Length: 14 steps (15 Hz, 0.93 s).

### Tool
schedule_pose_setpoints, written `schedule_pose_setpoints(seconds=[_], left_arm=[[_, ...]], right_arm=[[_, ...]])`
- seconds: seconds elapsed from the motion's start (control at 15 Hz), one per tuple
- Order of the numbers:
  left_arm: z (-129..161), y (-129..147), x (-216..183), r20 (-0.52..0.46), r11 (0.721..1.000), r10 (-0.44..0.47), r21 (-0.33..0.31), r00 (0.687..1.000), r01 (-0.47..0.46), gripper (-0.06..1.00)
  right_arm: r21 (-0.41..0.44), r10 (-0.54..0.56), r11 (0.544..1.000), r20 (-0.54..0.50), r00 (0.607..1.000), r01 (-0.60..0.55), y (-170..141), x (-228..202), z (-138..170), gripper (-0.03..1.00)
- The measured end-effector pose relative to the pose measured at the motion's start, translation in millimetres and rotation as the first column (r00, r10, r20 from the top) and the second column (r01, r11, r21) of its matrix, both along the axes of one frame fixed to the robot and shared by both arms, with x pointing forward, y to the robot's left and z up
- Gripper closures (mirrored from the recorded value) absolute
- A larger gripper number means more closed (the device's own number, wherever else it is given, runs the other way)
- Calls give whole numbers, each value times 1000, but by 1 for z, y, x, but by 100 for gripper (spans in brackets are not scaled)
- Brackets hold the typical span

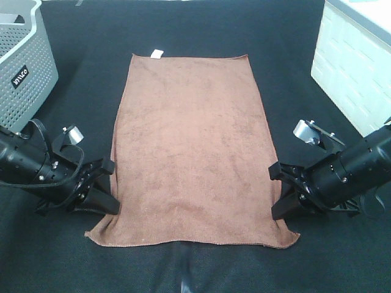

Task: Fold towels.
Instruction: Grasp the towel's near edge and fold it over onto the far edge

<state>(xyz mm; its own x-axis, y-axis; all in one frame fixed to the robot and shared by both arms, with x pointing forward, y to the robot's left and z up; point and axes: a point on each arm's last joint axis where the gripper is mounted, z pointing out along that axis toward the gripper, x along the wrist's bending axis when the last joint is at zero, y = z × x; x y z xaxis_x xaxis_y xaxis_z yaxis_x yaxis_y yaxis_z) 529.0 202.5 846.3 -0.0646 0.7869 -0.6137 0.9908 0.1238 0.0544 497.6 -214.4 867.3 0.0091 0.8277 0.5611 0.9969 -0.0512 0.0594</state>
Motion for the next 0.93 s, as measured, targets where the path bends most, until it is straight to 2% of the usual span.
schedule_pose_setpoints(seconds=[0.2,0.33,0.4,0.47,0.67,0.93], left_arm=[[3,-1,-4,-20,999,-35,-16,999,35,94],[21,0,-8,7,997,-78,5,997,77,94],[21,0,-8,7,997,-78,5,997,77,94],[42,3,-13,36,994,-101,33,994,100,94],[53,8,-27,30,990,-123,69,992,120,94],[53,15,-68,-22,987,-134,87,991,136,94]], right_arm=[[35,-1,999,-45,999,3,3,-3,2,97],[29,7,1000,-43,999,-6,2,-6,15,97],[29,7,1000,-43,999,-6,2,-6,15,97],[7,10,1000,6,1000,-10,0,-10,37,97],[-27,25,999,2,1000,-25,-4,-16,49,97],[-45,33,998,-110,993,-38,-8,-47,39,97]])
